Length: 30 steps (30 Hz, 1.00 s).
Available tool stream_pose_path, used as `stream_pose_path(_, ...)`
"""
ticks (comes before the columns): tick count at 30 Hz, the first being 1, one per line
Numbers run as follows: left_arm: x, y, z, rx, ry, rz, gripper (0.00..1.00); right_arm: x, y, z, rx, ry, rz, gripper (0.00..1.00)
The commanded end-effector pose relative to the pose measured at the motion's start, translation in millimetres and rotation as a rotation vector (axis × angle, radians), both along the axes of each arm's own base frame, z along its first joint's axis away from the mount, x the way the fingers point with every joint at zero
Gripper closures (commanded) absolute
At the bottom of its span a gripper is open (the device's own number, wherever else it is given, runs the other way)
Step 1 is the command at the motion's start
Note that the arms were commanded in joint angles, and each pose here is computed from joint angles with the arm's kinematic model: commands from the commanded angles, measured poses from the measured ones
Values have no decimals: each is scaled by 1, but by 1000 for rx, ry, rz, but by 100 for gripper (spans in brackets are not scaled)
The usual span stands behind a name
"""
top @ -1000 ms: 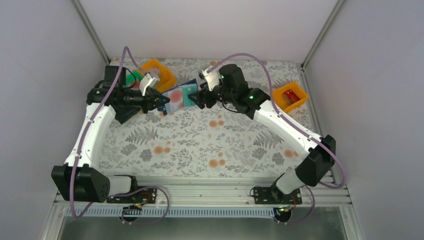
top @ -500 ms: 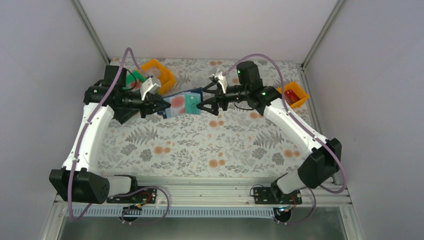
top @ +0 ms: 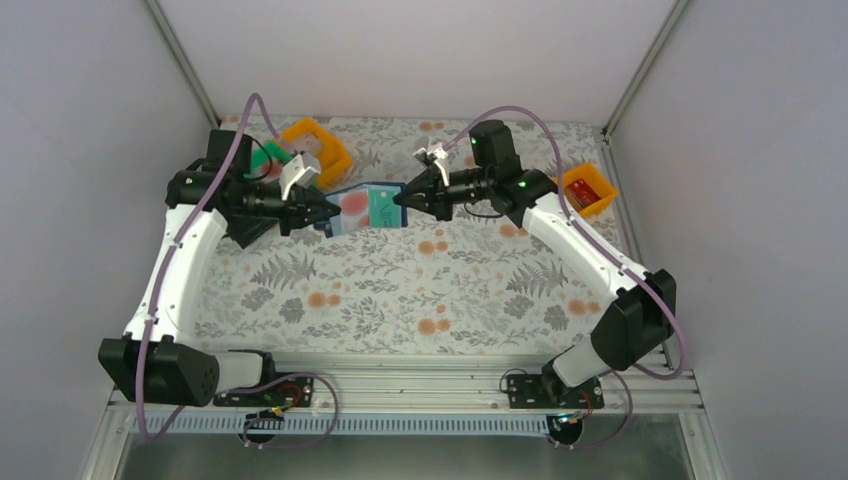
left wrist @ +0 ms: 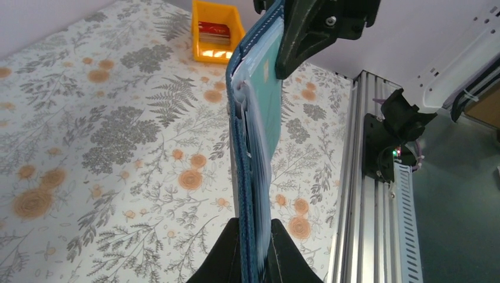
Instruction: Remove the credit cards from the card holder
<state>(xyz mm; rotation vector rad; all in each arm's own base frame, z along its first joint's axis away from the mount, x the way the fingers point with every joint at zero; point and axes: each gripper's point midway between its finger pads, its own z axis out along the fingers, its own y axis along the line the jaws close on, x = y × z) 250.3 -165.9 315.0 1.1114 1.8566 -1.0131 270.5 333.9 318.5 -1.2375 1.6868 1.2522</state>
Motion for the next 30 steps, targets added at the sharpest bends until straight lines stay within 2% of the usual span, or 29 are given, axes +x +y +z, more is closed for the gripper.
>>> stream_pose_path(1, 13, 6, 15, -8, -64, 48, 89, -2, -3, 13, 23, -25, -28, 96)
stream_pose_path(2, 22, 13, 11, 12, -59, 102, 70, 1, -4, 13, 19, -21, -50, 96)
stream_pose_path(3, 33, 22, 5, 32, -52, 159, 57, 4, -5, 13, 13, -16, -78, 96)
stream_pose_path(4, 44, 31, 2, 47, -57, 219, 51, 9, -6, 13, 6, -5, -110, 96)
stream_pose_path(6, 61, 53, 0, 60, -50, 315, 48, 25, -10, 8, -21, 31, -218, 96)
stream_pose_path(10, 77, 83, 12, 80, -98, 413, 48, 62, -21, -7, -88, 130, -452, 96)
stream_pose_path(12, 77, 83, 23, 87, -144, 415, 49, 72, -22, -12, -98, 172, -515, 96)
stream_pose_path(14, 69, 71, 36, 39, -165, 358, 55, 77, -20, -12, -96, 189, -545, 96)
stream_pose_path(17, 45, 24, 40, -33, -129, 169, 64, 71, -4, 0, -74, 162, -504, 96)
stream_pose_path(21, 13, -32, 27, -117, -19, -72, 67, 46, 16, 24, -6, 106, -356, 96)
stream_pose_path(26, 21, -46, 17, -130, 52, -110, 68, 15, 26, 40, 48, 34, -214, 96)
stream_pose_path(30, 27, -45, 16, -112, 47, -93, 70, -2, 28, 44, 64, 10, -130, 96)
